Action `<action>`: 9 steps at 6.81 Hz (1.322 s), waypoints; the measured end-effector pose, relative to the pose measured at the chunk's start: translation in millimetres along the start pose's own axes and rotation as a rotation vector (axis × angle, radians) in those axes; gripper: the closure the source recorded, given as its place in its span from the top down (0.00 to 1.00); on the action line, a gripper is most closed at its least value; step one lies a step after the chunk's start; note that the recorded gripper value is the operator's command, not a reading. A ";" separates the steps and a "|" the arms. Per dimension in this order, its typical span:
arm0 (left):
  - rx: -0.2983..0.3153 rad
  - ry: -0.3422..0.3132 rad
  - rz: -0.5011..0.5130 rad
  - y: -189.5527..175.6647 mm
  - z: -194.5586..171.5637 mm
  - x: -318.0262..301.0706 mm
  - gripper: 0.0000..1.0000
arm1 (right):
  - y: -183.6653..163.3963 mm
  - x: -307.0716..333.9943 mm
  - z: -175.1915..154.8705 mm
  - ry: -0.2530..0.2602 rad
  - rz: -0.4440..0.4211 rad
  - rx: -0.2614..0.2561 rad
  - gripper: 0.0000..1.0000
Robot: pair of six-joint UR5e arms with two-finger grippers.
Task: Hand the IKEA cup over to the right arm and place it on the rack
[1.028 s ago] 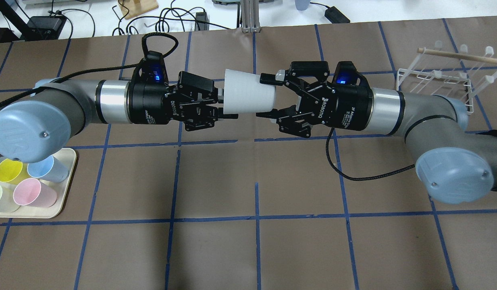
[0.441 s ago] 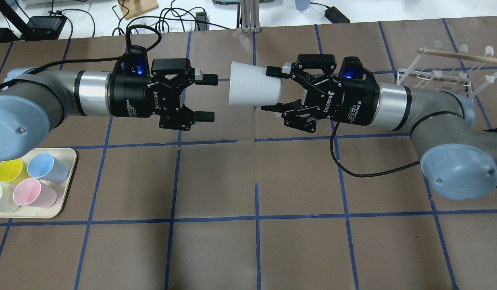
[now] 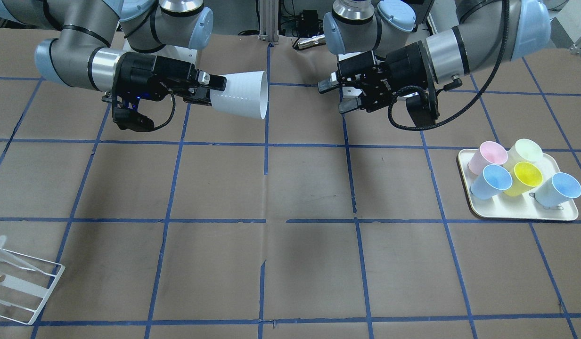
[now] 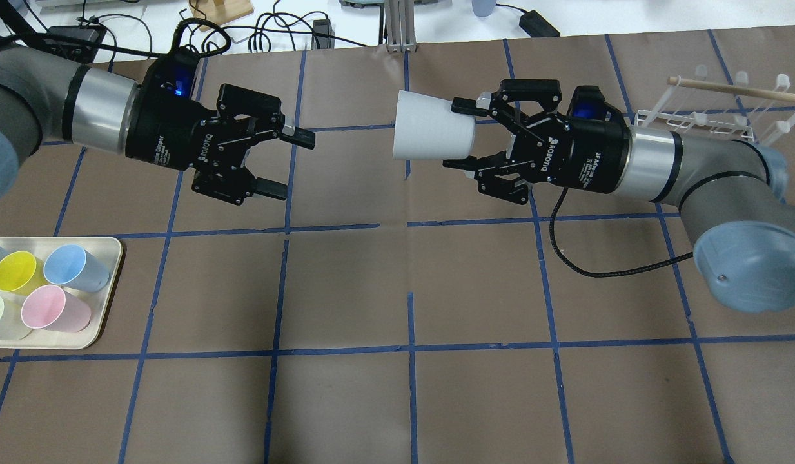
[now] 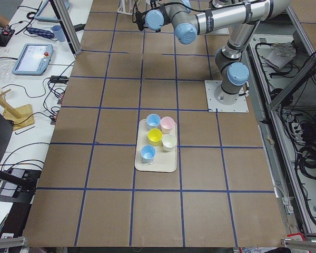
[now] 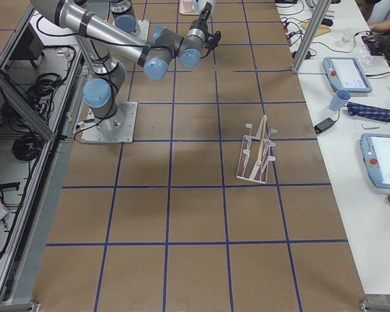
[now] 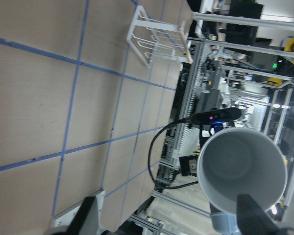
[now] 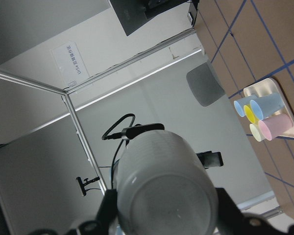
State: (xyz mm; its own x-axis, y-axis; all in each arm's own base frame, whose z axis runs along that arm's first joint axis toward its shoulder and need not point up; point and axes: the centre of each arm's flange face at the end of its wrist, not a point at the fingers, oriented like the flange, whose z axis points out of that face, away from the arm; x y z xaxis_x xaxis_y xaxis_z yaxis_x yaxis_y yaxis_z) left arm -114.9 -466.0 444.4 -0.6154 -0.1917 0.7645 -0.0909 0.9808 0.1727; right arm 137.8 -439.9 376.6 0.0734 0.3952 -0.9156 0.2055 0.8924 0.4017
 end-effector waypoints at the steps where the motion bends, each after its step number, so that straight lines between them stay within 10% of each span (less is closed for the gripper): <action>1: 0.019 -0.138 0.036 -0.7 -6.6 5.7 1.00 | -8.0 -9.5 -14.4 0.101 -0.020 0.041 0.43; 5: 0.132 -0.687 0.223 2.9 15.5 43.5 1.00 | -17.3 -66.4 -59.1 0.753 -0.146 0.214 0.38; 9: 0.238 -0.804 0.175 -16.8 -6.3 67.1 1.00 | -28.4 -94.0 -125.8 1.449 -0.463 0.215 0.34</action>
State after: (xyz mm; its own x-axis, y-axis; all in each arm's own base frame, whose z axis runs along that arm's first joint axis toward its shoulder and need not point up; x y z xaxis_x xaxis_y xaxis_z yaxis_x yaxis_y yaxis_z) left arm -149.7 -495.6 496.7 -0.9960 -0.0408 0.0799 -0.0495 0.9927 -0.1099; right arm 2.3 -475.0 453.2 -0.9915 0.0798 -0.1028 0.0834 0.9960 -0.0310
